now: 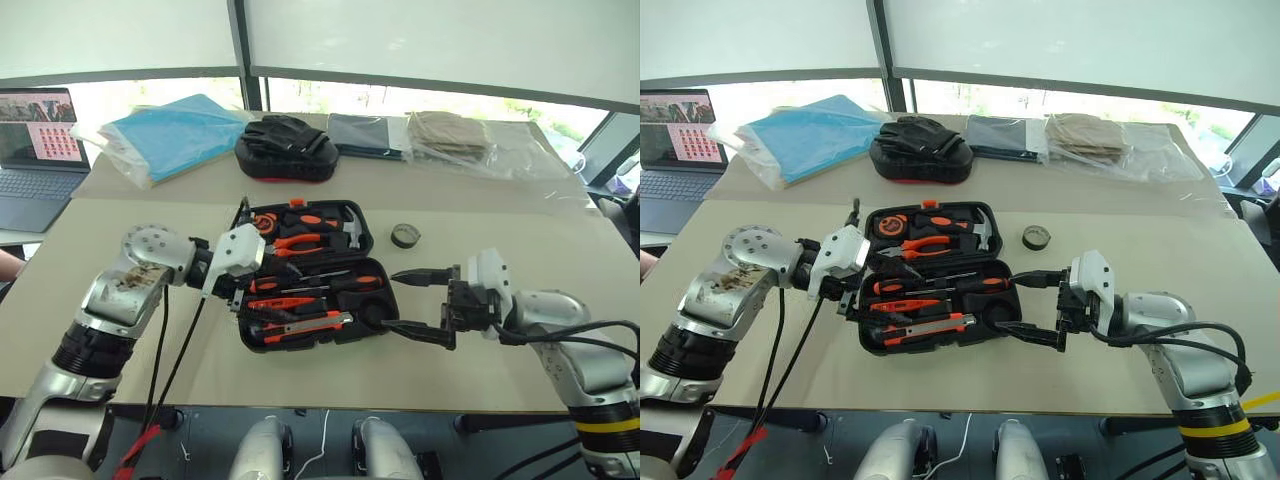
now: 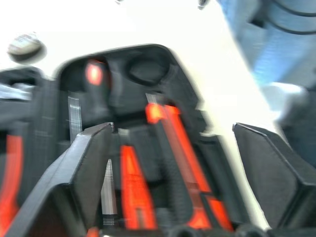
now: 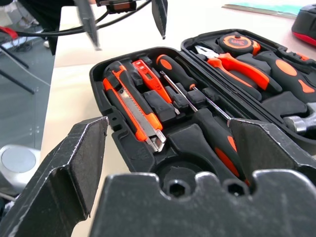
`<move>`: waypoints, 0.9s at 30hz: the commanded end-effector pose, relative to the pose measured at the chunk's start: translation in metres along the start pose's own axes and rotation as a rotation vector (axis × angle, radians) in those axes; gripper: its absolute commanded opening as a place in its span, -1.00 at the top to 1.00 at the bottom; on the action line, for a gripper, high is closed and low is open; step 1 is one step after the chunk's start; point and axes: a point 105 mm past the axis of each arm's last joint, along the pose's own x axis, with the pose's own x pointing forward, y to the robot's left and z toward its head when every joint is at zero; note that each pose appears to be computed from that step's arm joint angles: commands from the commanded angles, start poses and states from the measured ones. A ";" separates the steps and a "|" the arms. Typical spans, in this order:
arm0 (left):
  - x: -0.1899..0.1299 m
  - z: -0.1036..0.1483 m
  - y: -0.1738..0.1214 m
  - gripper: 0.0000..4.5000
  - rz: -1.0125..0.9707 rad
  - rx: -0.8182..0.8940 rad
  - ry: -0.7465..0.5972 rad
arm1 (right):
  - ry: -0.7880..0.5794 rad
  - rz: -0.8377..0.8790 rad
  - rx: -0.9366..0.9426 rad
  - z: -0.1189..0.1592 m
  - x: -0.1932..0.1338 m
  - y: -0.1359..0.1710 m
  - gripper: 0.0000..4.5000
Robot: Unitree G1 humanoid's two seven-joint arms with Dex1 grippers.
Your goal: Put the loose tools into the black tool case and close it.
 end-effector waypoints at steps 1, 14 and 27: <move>0.007 -0.003 -0.005 -0.10 0.024 0.036 -0.021 | -0.029 -0.016 -0.048 0.008 -0.001 -0.002 -1.00; 0.029 -0.051 -0.020 0.99 0.106 -0.025 0.082 | -0.043 -0.036 -0.051 0.007 0.003 -0.003 -1.00; 0.042 -0.092 -0.037 0.99 0.106 -0.279 0.224 | -0.047 -0.042 -0.034 0.005 0.004 -0.001 -1.00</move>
